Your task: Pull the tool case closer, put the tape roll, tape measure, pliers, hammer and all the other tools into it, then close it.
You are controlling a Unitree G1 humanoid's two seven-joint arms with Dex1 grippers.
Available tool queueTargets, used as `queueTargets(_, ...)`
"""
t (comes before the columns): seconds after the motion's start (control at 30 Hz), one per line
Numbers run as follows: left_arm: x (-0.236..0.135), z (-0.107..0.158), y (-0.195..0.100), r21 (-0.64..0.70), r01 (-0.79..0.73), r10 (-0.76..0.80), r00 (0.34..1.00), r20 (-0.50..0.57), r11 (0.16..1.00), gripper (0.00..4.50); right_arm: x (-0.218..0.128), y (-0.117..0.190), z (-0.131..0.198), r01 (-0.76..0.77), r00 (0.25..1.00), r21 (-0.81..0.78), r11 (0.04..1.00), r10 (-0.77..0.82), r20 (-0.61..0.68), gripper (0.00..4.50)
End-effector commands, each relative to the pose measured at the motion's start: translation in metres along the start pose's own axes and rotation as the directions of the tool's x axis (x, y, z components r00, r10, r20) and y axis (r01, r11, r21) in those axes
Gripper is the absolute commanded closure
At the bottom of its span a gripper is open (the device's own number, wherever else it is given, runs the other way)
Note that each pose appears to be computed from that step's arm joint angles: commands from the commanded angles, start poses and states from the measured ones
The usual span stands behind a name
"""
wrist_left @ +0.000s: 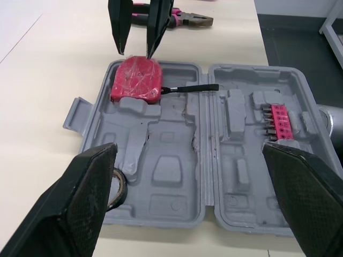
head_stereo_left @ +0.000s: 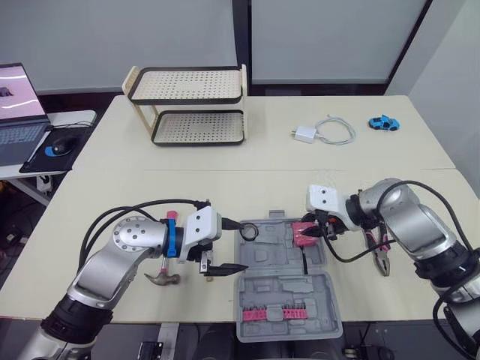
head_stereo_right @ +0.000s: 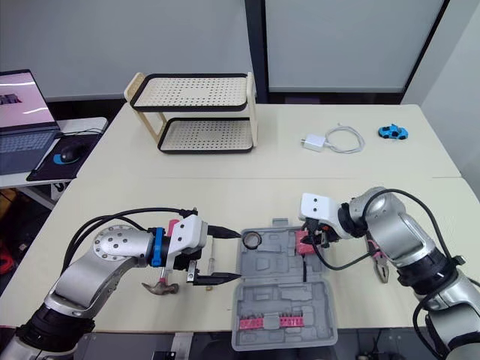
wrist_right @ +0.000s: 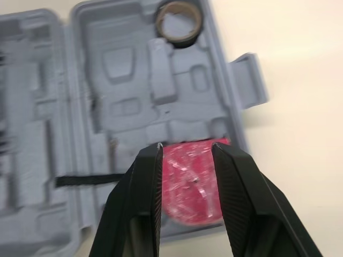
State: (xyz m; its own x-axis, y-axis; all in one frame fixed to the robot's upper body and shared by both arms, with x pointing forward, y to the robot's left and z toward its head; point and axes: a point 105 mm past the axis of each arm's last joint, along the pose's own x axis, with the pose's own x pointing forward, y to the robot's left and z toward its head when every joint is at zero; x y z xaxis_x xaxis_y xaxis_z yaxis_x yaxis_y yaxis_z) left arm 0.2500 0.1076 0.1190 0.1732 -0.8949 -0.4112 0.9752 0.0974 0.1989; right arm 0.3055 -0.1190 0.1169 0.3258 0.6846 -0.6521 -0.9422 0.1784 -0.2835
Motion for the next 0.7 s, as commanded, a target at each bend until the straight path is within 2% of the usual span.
queueTargets(0.03, -0.002, 0.01, 0.004, 0.03, -0.018, 0.017, 0.999, 0.035, 0.999, 0.0, -0.013, -0.002, 0.005, 0.088, 0.991, -0.036, 0.996, -0.083, 0.106, 2.97)
queueTargets(0.2, 0.0, 0.012, 0.006, 0.035, -0.017, 0.015, 0.999, 0.043, 0.999, 0.0, -0.011, 0.008, -0.02, 0.144, 0.979, 0.085, 0.986, -0.155, 0.134, 2.97)
queueTargets(0.4, 0.001, 0.013, 0.006, 0.039, -0.002, 0.001, 0.999, 0.044, 0.999, 0.0, 0.002, 0.007, -0.031, 0.168, 0.97, 0.153, 0.974, -0.191, 0.149, 2.97)
queueTargets(0.7, 0.002, 0.014, 0.007, 0.047, 0.005, -0.007, 0.999, 0.042, 0.999, 0.0, 0.02, 0.007, -0.063, 0.139, 0.987, 0.25, 0.958, -0.155, 0.043, 2.97)
